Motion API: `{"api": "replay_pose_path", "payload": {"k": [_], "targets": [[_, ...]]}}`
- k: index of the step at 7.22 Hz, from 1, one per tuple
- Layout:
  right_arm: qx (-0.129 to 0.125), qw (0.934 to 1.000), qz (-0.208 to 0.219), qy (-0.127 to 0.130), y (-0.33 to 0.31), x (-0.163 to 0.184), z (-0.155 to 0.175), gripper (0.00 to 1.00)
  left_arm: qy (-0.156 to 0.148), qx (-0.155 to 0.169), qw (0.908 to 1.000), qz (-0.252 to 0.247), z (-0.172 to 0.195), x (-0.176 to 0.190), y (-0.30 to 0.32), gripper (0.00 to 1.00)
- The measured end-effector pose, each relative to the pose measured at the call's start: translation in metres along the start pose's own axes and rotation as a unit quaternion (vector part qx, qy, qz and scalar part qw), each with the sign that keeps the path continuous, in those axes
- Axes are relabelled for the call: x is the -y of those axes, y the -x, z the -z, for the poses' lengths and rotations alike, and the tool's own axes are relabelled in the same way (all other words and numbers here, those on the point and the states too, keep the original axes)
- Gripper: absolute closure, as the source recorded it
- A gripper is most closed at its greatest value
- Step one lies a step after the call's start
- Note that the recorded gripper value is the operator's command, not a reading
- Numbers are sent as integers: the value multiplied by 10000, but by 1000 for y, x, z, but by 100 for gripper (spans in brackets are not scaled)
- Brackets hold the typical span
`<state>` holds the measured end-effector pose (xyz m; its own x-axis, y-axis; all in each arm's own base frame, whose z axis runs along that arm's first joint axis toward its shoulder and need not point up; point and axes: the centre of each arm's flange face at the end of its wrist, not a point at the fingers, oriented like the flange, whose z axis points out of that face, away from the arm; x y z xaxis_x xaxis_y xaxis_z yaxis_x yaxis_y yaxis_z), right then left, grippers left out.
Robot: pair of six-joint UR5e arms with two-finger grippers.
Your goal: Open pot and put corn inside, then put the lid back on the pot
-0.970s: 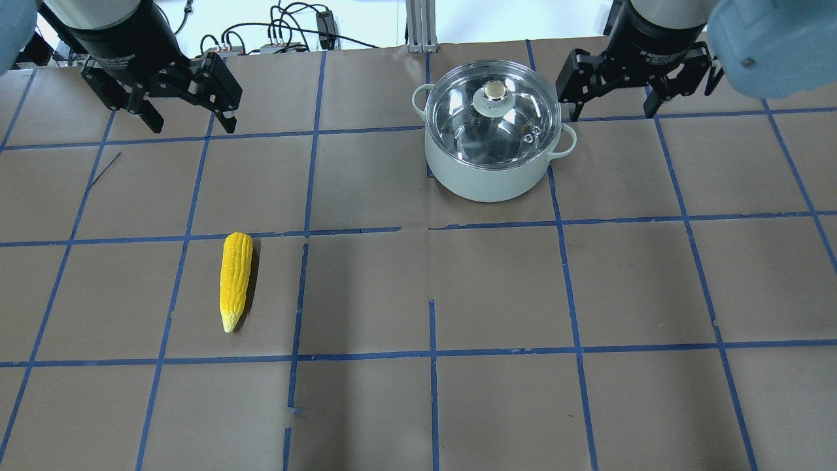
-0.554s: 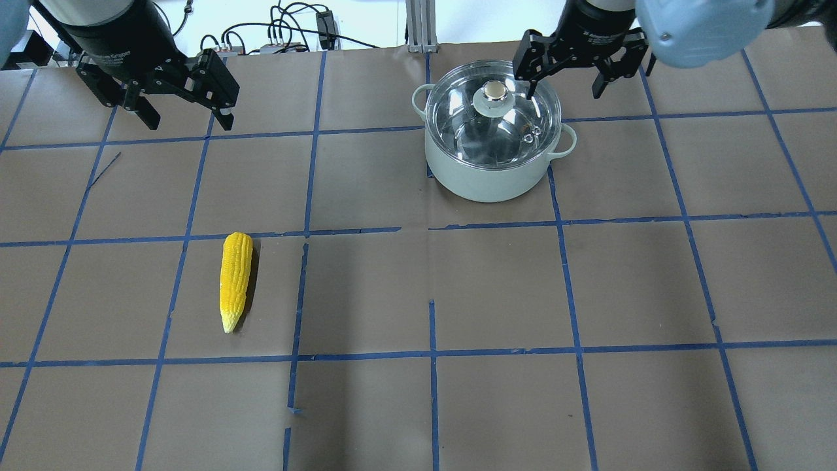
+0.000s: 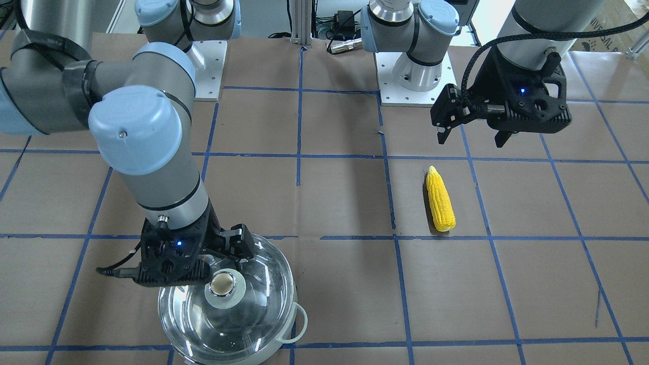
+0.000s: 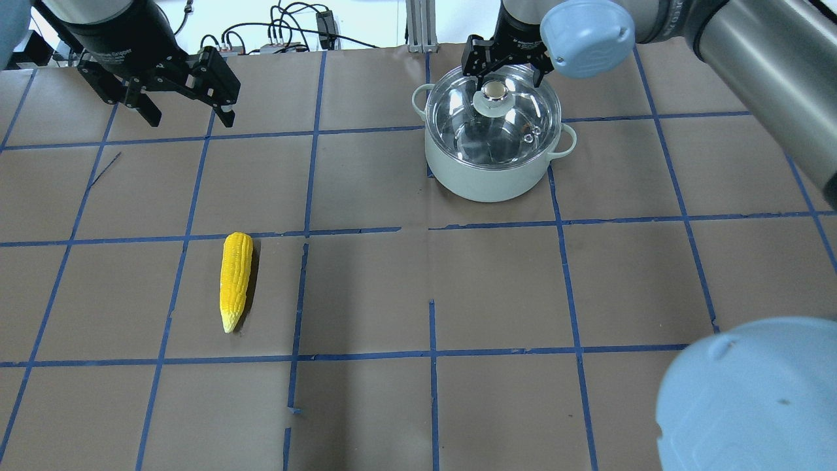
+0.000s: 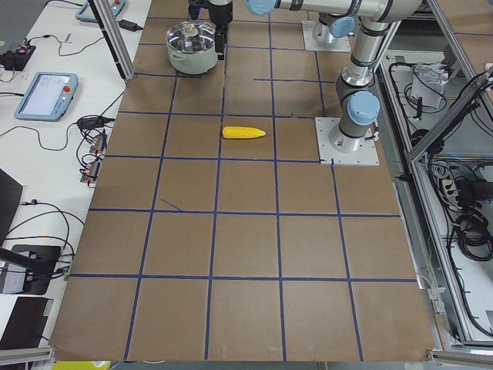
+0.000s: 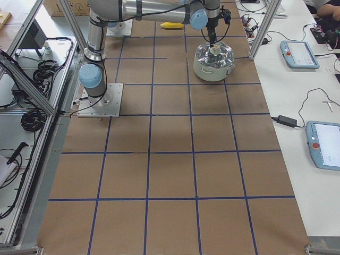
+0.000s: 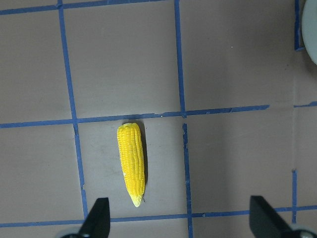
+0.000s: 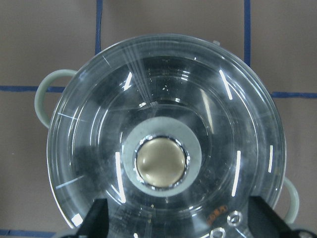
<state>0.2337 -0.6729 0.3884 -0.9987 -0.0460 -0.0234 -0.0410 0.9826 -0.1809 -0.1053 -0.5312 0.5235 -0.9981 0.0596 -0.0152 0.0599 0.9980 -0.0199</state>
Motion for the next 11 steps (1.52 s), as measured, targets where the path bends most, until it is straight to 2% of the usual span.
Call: {"api": "replay_pose_path", "payload": {"k": [2,3,6,11], "targets": [[-293,9996,-2,-45,-3,20,-16,1,-9,-6,10000,-13,0,0,0,0],[-352,9994,-38,-44,-3,23,-21,1,-26,-8,10000,-20,2,-1,-1,0],[-417,9987,-297,41,8,21,-37,1,-41,-2,10000,-26,3,-3,-1,0],[-439,9986,-251,147,14,17,-46,3,-38,-11,10000,-26,3,-3,-2,0]]}}
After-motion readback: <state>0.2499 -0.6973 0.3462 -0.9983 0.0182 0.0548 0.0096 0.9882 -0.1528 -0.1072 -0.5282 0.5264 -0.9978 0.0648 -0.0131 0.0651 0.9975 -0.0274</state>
